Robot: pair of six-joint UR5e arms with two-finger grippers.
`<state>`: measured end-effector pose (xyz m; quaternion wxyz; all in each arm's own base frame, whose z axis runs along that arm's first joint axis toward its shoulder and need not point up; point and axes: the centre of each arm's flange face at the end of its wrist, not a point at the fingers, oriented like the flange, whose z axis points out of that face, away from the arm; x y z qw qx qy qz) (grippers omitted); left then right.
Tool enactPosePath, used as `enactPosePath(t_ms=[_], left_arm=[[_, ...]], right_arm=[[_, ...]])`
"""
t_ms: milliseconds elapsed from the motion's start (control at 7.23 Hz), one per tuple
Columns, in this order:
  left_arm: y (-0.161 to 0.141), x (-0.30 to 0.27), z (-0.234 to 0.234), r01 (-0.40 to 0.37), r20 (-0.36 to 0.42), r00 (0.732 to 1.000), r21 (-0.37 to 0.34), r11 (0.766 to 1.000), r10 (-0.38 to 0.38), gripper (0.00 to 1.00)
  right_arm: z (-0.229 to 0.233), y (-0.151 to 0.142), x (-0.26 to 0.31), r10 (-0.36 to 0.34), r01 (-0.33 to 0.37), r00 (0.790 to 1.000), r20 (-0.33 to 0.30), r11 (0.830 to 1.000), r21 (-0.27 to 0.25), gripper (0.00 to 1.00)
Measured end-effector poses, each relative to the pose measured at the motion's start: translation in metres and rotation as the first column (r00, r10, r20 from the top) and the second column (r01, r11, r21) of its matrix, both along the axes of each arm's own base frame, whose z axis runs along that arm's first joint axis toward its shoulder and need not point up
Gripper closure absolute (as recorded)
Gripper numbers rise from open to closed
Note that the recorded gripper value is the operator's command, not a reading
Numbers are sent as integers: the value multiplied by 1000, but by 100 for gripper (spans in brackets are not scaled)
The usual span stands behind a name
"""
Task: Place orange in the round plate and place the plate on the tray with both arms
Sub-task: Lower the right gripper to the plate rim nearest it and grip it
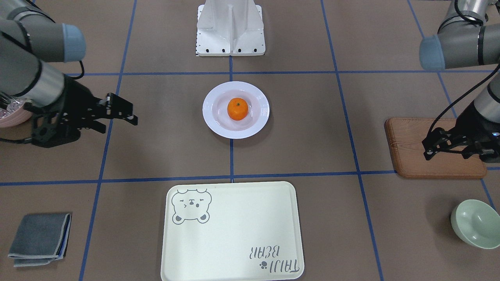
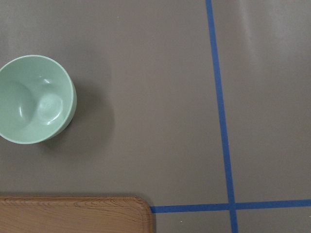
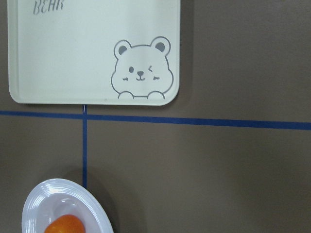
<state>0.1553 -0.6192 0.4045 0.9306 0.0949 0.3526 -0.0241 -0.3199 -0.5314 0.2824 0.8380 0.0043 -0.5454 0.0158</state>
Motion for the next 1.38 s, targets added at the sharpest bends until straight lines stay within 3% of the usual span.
enactPosePath(t_ms=[277, 692, 969, 1384], left_arm=[[-6, -22, 9, 30, 9, 1000, -2, 1000, -29, 2], [-9, -33, 20, 46, 19, 999, -14, 999, -46, 2], [-10, -39, 20, 56, 21, 998, -14, 998, -56, 2], [-11, -39, 22, 58, 23, 998, -17, 998, -57, 2]], right_arm=[[17, 41, -77, 118, -113, 983, 140, 993, -45, 0], [40, 73, -119, 169, -153, 949, 267, 985, -81, 0], [67, 84, -134, 204, -169, 908, 367, 978, -124, 0], [74, 110, -163, 227, -187, 878, 422, 973, -135, 0]])
